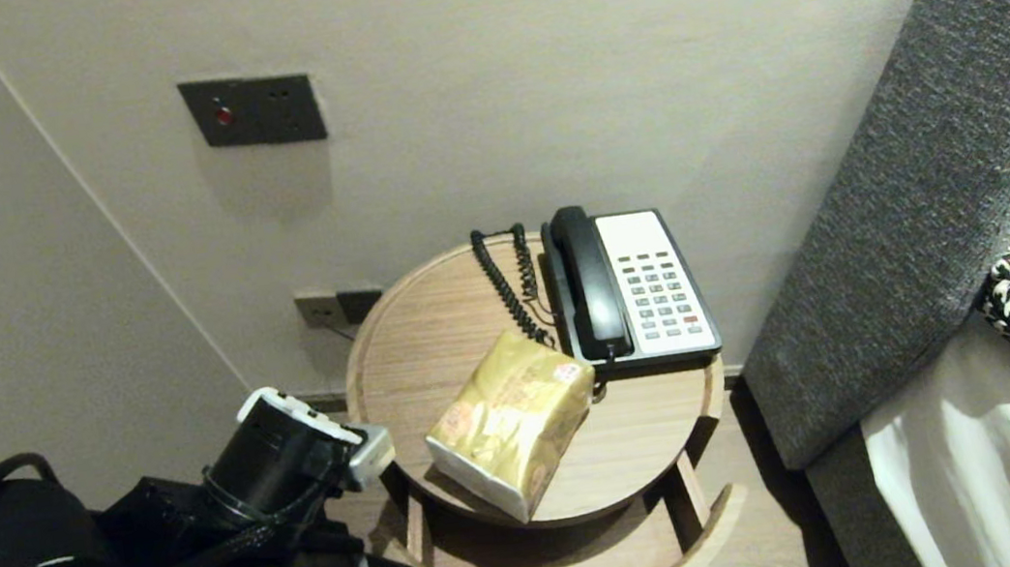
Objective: Close the nightstand drawer
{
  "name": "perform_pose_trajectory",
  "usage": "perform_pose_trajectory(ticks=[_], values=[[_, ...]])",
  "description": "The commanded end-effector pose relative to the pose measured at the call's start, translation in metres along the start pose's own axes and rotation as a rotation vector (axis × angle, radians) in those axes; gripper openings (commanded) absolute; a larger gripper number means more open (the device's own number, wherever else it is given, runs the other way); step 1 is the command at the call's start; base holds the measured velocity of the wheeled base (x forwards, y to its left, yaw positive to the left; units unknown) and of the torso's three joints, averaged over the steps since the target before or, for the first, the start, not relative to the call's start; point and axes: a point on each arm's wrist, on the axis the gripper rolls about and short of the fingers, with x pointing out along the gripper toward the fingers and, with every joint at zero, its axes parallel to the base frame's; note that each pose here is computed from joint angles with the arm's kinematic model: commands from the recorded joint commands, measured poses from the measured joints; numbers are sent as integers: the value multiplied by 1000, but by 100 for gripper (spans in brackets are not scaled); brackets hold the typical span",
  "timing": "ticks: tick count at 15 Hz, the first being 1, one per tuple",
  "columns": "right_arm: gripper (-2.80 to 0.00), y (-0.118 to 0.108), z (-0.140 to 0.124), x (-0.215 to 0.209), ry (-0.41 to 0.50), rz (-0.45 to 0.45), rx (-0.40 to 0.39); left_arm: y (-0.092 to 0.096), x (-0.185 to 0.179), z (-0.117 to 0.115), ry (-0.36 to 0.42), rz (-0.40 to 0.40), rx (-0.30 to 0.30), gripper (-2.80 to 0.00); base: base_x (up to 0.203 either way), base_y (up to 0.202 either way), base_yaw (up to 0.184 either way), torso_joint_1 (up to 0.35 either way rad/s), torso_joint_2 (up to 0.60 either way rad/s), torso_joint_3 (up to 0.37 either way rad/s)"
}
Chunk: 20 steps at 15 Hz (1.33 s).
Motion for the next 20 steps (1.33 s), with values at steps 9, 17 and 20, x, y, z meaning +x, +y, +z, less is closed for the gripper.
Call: perform_pose_trajectory(ticks=[9,17,20], values=[[-280,-1,-11,2,40,-2,0,13,16,29,-104,20,-118,-280,0,0,0,0,0,0],[-280,-1,-11,2,39,-2,1,18,7,43,-162,21,-168,-280,0,0,0,0,0,0],[-280,-1,-11,2,39,-2,0,17,-9,33,-183,9,-158,-280,0,0,0,0,0,0]])
